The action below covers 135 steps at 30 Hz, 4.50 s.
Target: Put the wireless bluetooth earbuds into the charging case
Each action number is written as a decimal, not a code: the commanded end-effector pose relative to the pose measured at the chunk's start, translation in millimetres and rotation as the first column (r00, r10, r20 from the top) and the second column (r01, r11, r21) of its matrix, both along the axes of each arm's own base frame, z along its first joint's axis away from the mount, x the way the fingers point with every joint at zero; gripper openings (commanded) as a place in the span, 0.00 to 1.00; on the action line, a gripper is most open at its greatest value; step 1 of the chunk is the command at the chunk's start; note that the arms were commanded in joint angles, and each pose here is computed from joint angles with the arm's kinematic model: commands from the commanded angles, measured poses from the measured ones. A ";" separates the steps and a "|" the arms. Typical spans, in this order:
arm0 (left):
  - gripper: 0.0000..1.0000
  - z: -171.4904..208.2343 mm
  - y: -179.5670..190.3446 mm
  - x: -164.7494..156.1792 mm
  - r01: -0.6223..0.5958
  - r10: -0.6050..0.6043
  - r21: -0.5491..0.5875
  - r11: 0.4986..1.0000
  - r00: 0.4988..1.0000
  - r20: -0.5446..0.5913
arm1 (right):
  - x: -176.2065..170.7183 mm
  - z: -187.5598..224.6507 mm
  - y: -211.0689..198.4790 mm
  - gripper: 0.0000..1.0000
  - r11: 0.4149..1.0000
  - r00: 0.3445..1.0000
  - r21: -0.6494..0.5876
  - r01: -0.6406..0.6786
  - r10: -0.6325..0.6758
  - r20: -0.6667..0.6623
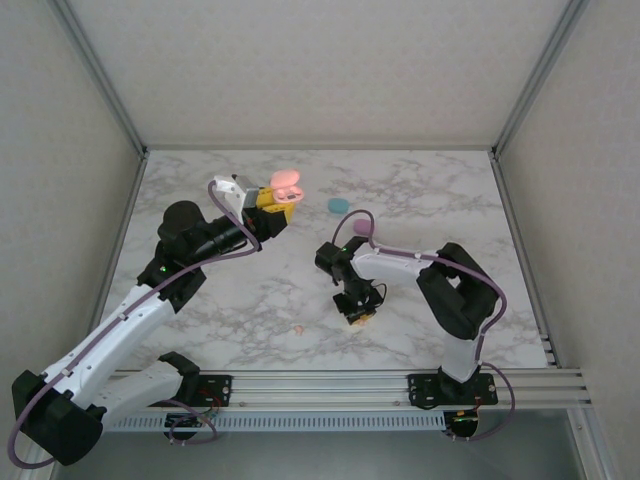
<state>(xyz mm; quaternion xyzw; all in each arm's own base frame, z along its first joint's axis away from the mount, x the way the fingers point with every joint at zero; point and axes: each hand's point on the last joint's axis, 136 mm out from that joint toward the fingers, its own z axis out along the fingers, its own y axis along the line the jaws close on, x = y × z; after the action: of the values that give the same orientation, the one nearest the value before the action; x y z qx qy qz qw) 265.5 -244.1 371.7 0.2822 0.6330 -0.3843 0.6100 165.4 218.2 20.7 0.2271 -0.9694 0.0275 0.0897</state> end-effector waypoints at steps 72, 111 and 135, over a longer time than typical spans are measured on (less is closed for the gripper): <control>0.22 -23.2 -26.9 -16.1 0.221 -0.231 0.123 0.968 0.970 0.073 | 97.6 345.7 104.1 0.23 0.120 0.977 0.987 -0.106 -0.171 0.126; 0.22 -14.7 -31.9 -17.0 0.236 -0.244 0.105 0.966 0.967 0.074 | 104.4 346.3 110.7 0.23 0.122 0.968 0.986 -0.113 -0.212 0.137; 0.22 -7.0 -31.4 -14.1 0.219 -0.226 0.082 0.972 0.971 0.080 | 107.9 341.1 98.1 0.30 0.232 0.938 0.963 -0.138 -0.281 0.202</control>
<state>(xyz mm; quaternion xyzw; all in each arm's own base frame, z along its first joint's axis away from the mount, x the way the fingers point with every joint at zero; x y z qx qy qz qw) 260.6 -271.5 330.8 0.3801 0.6235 -0.4002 0.5538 271.3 323.0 351.1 0.1789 -0.7830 -0.5592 -0.2054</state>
